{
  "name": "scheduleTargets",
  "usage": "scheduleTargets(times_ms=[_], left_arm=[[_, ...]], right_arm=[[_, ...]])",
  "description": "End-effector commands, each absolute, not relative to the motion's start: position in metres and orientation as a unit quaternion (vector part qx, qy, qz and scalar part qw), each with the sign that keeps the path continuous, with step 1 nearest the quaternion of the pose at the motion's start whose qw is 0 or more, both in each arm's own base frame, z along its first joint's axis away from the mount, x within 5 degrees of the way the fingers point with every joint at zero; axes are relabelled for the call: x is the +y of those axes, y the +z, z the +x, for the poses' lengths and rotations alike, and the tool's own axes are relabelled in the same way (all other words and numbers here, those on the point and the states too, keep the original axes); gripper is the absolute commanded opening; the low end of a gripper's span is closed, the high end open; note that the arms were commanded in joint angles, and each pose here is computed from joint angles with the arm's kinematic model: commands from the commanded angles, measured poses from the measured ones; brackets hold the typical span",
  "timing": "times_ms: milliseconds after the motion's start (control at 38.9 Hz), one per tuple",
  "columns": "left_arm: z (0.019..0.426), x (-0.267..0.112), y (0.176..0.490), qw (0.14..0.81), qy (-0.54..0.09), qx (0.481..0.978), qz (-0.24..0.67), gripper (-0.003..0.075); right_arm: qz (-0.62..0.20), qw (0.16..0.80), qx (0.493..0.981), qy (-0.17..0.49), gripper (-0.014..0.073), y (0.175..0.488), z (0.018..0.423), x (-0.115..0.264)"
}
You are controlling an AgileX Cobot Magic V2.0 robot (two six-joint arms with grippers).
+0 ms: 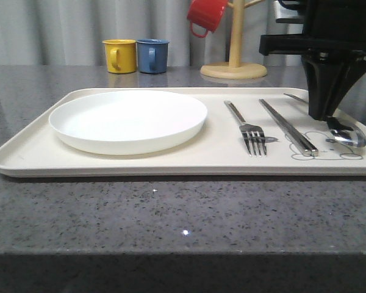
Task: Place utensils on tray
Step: 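Lower the spoon onto the tray beside the chopsticks and release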
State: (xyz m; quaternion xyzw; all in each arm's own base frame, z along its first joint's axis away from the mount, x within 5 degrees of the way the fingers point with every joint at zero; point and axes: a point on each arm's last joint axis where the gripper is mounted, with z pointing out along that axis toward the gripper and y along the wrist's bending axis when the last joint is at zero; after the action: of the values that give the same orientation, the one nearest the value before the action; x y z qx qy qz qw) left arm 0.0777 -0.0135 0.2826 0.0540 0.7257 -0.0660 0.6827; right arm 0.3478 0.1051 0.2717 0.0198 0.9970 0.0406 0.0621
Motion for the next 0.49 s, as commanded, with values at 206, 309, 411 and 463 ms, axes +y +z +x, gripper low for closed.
scheduleTargets(times_ms=[206,309,411,463], left_arm=[[0.0771,-0.0137,0.2998,0.72,-0.077,0.688,0.047,-0.0018],[0.0771,-0.0137,0.2998,0.72,-0.077,0.688,0.047,-0.0018],[0.0771,-0.0137,0.2998,0.72,-0.077,0.688,0.047,-0.0018],[0.0771,-0.0137,0.2998,0.72,-0.077,0.688,0.047,-0.0018]], right_arm=[[0.033,0.047,0.998,0.029,-0.0055,0.2901,0.3385,0.1001],[0.033,0.047,0.998,0.029,-0.0055,0.29,0.3384,0.1],[0.033,0.044,0.998,0.028,-0.0031,0.29,0.3379,0.0999],[0.033,0.042,0.998,0.027,0.0008,0.2896,0.3378,0.0999]])
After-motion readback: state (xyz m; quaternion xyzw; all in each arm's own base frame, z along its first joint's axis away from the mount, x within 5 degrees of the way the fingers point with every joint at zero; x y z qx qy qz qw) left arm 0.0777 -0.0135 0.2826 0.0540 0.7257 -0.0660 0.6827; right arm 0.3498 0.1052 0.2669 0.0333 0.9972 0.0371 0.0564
